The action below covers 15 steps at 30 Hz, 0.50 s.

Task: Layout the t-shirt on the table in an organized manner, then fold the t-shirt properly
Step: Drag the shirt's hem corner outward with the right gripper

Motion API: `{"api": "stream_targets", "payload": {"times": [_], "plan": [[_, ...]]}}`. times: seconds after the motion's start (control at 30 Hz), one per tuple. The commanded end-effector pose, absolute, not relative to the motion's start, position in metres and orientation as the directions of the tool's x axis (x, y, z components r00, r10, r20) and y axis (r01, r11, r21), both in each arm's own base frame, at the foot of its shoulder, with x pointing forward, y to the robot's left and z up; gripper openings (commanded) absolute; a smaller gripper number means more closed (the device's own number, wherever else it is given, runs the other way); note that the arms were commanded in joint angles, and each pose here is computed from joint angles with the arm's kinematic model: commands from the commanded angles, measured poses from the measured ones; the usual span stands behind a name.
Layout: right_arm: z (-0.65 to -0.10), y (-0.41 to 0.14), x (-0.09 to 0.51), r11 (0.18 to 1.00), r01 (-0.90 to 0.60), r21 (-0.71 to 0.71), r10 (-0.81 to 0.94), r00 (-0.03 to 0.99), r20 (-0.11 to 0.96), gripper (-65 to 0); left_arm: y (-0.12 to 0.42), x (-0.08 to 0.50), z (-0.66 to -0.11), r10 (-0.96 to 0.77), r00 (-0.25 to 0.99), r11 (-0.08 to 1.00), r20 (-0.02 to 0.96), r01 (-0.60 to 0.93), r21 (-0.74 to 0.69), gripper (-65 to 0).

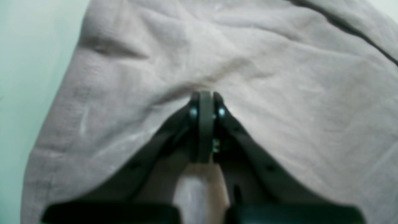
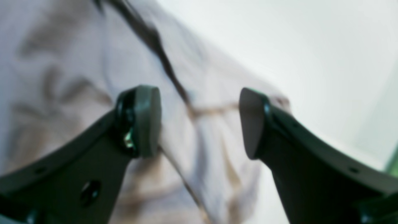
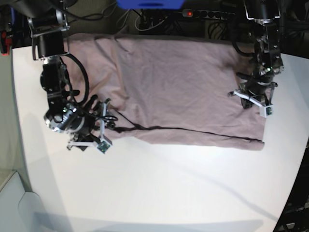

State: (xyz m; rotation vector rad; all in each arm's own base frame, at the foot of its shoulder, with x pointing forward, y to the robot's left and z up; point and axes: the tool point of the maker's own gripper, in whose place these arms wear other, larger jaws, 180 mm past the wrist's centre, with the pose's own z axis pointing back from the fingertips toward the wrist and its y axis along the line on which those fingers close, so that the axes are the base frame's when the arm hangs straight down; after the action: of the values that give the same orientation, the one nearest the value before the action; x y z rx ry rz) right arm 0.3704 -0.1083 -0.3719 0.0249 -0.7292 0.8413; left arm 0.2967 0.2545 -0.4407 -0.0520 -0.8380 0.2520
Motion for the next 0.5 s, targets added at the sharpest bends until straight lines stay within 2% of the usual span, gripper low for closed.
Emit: {"api": "stream_targets", "payload": {"times": [0.0,0.27,0.47], "plan": [[-0.357,-0.111,0.385,0.685,-0.671,-0.283,0.662,0.412,0.626,-24.7,0.263,0.274,-0.459,0.228,0.724,0.97,0.651,-0.226,-0.089,-64.9],[-0.374,-0.117,0.394,0.708,-0.667,-0.232,0.628,0.445,0.638,-25.2,0.263,0.274,-0.46,0.229,0.725,0.97,0.649,-0.226,-0.089,-64.9],[-0.381,-0.117,0.398,0.722,-0.662,-0.201,0.599,0.453,0.661,-34.9,0.263,0.272,-0.463,0.231,0.729,0.969,0.644,-0.229,-0.089,-64.9]]}}
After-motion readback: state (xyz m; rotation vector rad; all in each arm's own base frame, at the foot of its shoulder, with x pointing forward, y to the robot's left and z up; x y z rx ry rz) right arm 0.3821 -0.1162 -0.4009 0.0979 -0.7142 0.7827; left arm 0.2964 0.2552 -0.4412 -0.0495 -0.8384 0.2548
